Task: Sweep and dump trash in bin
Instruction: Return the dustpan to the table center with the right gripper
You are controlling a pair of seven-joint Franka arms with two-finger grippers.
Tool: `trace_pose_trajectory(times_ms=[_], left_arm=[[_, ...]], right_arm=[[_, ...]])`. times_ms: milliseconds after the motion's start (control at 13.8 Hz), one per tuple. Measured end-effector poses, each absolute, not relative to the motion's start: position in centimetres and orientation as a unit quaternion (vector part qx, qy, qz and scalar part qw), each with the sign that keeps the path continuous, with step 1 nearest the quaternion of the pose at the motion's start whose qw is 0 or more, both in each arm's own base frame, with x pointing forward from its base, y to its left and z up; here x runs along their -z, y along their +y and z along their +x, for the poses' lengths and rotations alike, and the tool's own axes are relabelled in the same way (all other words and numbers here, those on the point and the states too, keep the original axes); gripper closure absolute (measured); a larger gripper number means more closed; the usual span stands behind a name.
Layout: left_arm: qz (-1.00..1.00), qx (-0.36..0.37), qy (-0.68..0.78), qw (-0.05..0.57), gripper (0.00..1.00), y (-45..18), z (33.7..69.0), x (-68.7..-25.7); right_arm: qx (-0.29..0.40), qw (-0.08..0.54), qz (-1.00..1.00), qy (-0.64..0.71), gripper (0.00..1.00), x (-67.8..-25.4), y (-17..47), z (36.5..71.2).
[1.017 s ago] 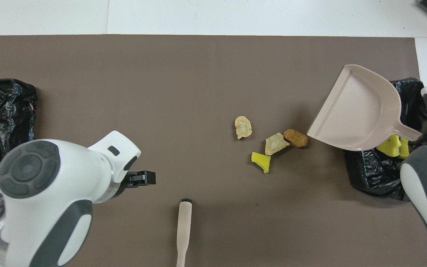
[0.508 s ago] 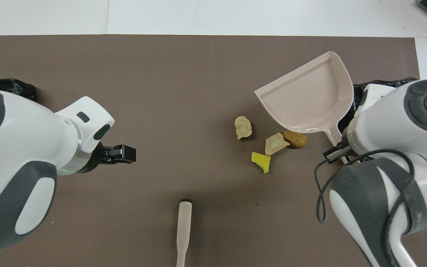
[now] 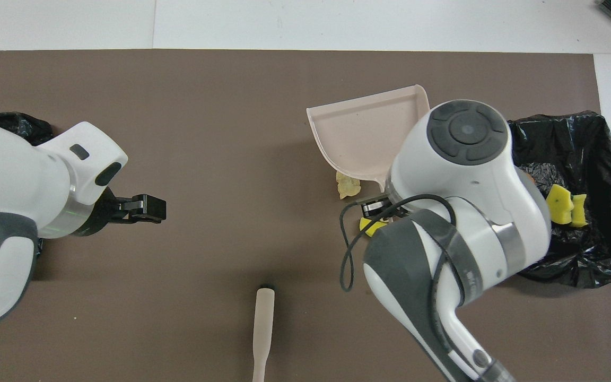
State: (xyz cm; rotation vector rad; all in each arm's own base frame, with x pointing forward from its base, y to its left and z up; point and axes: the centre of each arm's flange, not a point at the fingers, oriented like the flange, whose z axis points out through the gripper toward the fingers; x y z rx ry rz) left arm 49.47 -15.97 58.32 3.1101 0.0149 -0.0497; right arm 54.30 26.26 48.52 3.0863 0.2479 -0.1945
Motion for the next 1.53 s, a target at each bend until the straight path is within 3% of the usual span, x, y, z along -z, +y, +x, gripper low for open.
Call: trace_pose_trajectory(times_ms=[508,872,944,1307,1380,1525], left_arm=[[0.999,0.007,-0.017,0.030,0.00,-11.2,52.4,-62.8],[0.998,-0.001,-0.054,0.010,0.00,-9.8,54.0,-63.9],[0.998,-0.002,-0.057,0.011,0.00,-9.9,54.0,-64.1],[0.998,-0.002,-0.067,0.010,0.00,-10.0,53.9,-64.2],[0.998,-0.002,-0.068,0.010,0.00,-10.0,53.9,-64.2],[0.998,-0.003,-0.066,0.010,0.00,-9.8,53.9,-64.3]], right_arm=[[0.038,-0.011,0.999,0.012,0.68,-40.4,41.0,57.4],[0.038,-0.018,0.998,-0.049,0.68,-34.0,45.1,57.5],[0.037,-0.018,0.998,-0.053,0.63,-34.0,45.3,57.5],[0.013,-0.036,0.997,-0.061,0.07,-38.0,44.5,58.6],[0.008,-0.040,0.997,-0.061,0.00,-38.9,44.4,58.6],[-0.007,-0.049,0.997,-0.058,0.00,-41.4,43.7,58.8]])
